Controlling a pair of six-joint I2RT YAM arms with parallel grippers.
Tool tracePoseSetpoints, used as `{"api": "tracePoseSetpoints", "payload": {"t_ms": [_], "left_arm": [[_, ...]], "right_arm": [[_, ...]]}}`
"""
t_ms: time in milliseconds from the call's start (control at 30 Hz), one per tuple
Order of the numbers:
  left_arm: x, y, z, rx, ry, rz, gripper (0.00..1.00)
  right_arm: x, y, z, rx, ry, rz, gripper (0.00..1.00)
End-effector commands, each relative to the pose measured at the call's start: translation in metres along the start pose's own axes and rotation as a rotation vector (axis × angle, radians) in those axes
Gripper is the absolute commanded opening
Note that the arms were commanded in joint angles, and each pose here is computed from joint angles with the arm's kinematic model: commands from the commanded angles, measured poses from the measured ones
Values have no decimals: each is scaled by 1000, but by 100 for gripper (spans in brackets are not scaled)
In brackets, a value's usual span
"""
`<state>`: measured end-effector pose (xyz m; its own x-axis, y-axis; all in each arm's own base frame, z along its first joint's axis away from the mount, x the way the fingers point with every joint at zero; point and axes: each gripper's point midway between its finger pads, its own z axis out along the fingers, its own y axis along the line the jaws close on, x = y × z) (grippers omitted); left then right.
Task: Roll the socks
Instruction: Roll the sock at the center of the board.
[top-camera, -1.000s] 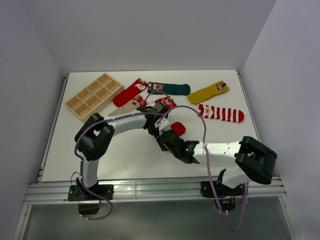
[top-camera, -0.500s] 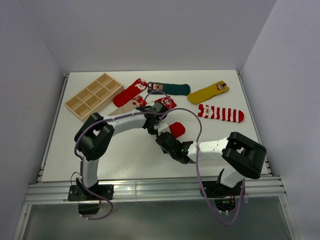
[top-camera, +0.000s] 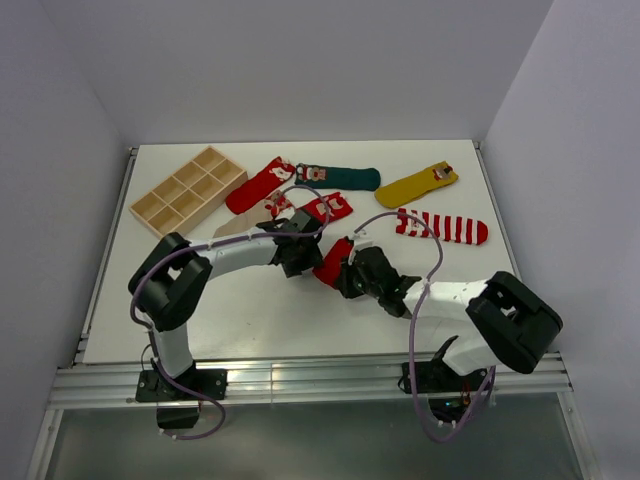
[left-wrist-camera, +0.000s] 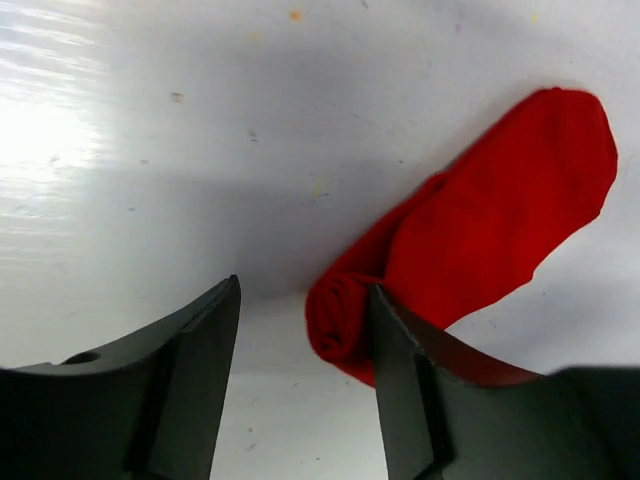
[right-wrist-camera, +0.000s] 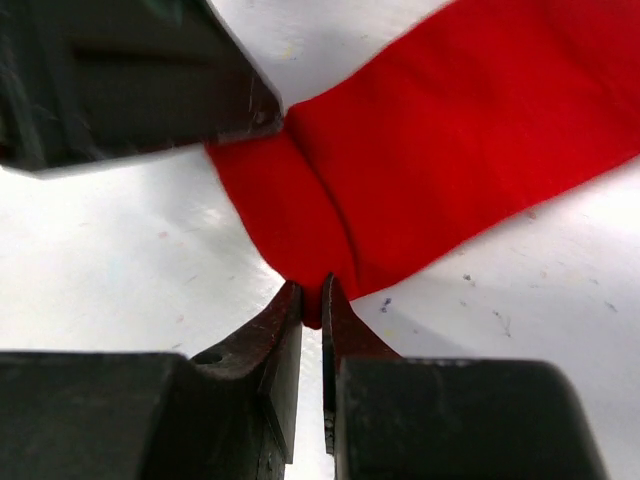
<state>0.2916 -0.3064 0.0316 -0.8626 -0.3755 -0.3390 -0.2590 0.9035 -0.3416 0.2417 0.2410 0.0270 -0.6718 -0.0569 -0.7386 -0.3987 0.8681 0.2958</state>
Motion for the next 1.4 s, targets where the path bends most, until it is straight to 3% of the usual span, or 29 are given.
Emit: {"api": "tracePoseSetpoints", "payload": {"t_ms": [0,133,367,533,700,933,1367], "left_arm": [[-27,-6,-23,64,-77,-81,66],[-42,-11,-39,130,-142,-120,81],[-22,-5,-49,270,-126,-181,84],[-2,-11,-47,319,-96,-141,86],[9,-23,-43,370,-89,-118,86],[7,-36,-36,397,-92,-137,84],[13,-31,2,282,-65,-146,66]], "right_arm": [[11,14,-6,-174,82,90,0],[13,17,-5,-278,138,175,0],[8,12,-4,-395,202,383,0],[17,-4,1,-397,239,522,0],[21,-15,3,-401,271,616,0],[21,-24,9,-365,296,627,0],[26,-35,17,-328,328,646,0]]}}
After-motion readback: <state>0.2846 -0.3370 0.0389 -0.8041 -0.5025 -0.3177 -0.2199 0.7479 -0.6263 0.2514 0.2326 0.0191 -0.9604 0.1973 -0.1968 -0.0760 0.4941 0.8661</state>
